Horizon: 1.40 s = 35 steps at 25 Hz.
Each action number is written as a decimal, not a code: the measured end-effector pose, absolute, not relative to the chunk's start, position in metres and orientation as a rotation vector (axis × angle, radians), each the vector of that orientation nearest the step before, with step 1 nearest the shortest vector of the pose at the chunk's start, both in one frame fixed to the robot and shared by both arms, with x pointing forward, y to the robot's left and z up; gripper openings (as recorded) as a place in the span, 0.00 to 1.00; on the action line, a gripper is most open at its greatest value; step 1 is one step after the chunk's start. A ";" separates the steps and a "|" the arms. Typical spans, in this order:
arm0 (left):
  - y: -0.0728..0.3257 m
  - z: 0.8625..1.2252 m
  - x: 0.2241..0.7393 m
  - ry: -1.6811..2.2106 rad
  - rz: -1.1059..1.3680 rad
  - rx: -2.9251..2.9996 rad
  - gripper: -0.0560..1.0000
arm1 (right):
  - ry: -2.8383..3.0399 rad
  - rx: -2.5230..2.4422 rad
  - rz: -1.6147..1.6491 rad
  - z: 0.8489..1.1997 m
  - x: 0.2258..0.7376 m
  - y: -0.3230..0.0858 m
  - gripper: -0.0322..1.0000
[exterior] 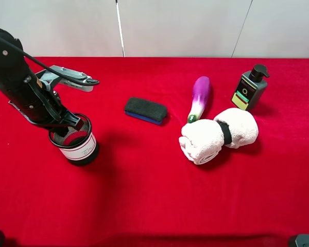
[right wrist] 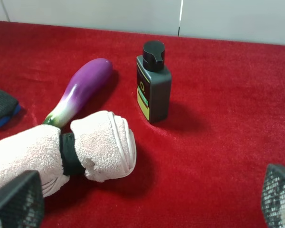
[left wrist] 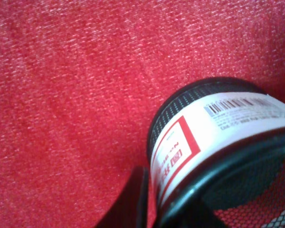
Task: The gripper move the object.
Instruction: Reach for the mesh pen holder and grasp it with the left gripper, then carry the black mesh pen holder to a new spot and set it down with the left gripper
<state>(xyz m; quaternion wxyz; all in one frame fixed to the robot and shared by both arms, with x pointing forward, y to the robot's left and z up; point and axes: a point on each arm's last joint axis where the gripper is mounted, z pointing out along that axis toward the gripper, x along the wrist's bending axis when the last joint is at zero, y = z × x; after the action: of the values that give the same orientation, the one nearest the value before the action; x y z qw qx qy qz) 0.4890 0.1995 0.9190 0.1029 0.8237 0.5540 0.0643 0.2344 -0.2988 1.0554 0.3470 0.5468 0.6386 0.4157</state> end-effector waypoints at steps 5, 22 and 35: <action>0.199 0.919 0.489 1.643 0.183 2.422 0.10 | 1.657 1.418 1.078 1.055 0.234 -0.299 0.70; 0.189 0.962 0.511 1.679 0.104 2.482 0.10 | 1.657 1.418 1.078 1.055 0.234 -0.299 0.70; 0.172 1.021 0.545 1.664 0.083 2.513 0.10 | 1.657 1.418 1.078 1.055 0.234 -0.299 0.70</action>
<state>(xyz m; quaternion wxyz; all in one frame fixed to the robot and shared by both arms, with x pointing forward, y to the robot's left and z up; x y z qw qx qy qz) 0.5446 0.1717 1.0213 0.0634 0.8318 0.5507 0.0275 0.2344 -0.2988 1.0554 0.3470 0.5468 0.6386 0.4157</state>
